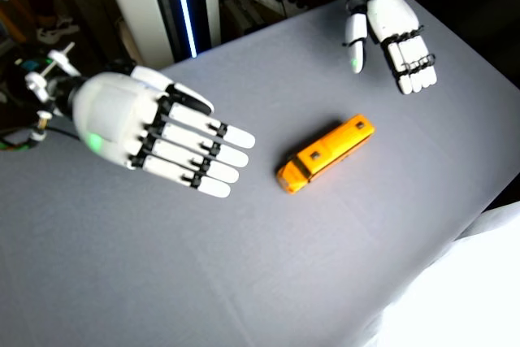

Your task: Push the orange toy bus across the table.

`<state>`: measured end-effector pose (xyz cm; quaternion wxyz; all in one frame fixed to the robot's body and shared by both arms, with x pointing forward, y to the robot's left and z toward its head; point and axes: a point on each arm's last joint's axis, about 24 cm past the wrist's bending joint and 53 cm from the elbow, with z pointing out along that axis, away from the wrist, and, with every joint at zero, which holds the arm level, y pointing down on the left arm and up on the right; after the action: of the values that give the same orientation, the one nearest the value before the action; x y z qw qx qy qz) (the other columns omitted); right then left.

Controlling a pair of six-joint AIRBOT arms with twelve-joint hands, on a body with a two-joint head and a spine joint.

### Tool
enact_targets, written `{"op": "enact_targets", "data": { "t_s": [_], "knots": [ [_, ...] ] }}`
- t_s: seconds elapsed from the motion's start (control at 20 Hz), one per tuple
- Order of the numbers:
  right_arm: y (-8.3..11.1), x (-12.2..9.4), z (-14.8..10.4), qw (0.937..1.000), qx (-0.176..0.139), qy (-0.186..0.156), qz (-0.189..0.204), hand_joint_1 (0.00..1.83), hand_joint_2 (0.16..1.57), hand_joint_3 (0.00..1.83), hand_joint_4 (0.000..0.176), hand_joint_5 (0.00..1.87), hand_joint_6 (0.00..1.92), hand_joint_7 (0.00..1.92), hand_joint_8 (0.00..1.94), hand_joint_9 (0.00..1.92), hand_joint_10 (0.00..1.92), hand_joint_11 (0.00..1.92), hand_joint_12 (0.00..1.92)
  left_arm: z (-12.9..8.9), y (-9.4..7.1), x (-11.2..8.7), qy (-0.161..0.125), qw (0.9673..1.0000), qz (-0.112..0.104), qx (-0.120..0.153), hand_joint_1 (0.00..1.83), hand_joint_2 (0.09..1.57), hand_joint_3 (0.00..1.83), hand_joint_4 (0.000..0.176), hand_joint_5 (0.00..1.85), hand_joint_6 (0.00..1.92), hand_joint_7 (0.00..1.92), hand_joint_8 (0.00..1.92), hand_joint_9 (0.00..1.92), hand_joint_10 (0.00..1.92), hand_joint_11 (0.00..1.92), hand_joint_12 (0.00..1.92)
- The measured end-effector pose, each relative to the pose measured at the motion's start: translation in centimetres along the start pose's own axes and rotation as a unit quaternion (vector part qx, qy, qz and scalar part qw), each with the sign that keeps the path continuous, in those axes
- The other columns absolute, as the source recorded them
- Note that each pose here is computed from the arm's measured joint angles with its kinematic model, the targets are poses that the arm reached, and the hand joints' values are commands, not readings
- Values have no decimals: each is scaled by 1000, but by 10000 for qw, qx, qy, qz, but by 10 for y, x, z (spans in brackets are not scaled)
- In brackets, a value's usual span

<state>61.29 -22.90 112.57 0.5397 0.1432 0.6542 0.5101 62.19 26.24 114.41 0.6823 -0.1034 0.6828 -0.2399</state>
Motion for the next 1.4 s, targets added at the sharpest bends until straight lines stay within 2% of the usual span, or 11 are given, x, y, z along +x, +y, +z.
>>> {"op": "enact_targets", "data": {
  "t_s": [0.15,0.3,0.45,0.5,0.65,0.85,1.15,1.2,1.25,1.35,1.4],
  "knots": [
    [0,0,0,10000,-2,-6,1,484,1430,6,0,120,0,108,0,74,0,72,2,-5,-11,-14,-174,9989,-322,279,0,1344,0,0,61,9,68,9,39,5,31,14],
    [4,-5,0,9999,-97,-93,10,499,1407,0,5,160,15,138,10,102,10,97,15,-13,-27,-39,-551,9951,-490,654,0,1340,2,0,105,8,115,6,79,9,57,24],
    [15,-13,-1,9992,-309,-239,24,476,1388,0,0,165,7,146,5,103,3,98,15,-24,-42,-56,-844,9899,-575,978,0,1386,18,0,83,0,105,2,65,2,26,11],
    [22,-18,-2,9985,-435,-326,17,595,1394,0,0,207,16,177,11,123,8,108,20,-25,-44,-60,-924,9878,-679,1057,0,1411,25,0,31,0,23,0,12,0,4,1],
    [34,-30,-5,9963,-647,-566,36,639,1439,8,0,192,1,173,0,126,1,113,31,-28,-46,-71,-1107,9827,-866,1209,0,1462,18,0,91,11,67,7,16,1,0,0],
    [60,-39,-11,9901,-1152,-794,65,776,1434,0,0,196,4,149,2,120,1,103,29,-38,-76,-80,-1197,9716,-927,1817,0,1531,15,0,73,0,61,1,7,1,0,0],
    [82,-43,-18,9858,-1414,-911,5,887,1364,0,0,102,0,80,2,14,0,6,0,-38,-78,-80,-1165,9699,-1039,1870,0,1501,0,0,207,11,170,9,89,7,0,0],
    [86,-37,-18,9858,-1465,-824,-5,1141,1312,0,0,125,11,76,3,13,3,0,0,-39,-83,-78,-1126,9687,-1032,1956,0,1502,1,0,214,8,169,3,84,1,0,0],
    [89,-33,-17,9854,-1514,-775,-2,1141,1312,0,0,125,11,76,3,13,3,0,0,-39,-86,-78,-1114,9678,-1034,2008,0,1502,1,0,214,8,169,3,84,1,0,0],
    [100,-30,-15,9827,-1683,-768,-27,1263,1276,0,52,197,3,70,0,26,0,0,0,-39,-92,-81,-1149,9640,-1101,2129,0,1487,0,0,190,0,158,2,72,3,0,0],
    [103,-30,-15,9819,-1736,-759,-83,1169,1228,0,0,199,0,181,8,143,17,102,41,-39,-93,-82,-1165,9633,-1121,2143,0,1464,0,0,204,10,183,15,105,15,17,7]
  ]
}}
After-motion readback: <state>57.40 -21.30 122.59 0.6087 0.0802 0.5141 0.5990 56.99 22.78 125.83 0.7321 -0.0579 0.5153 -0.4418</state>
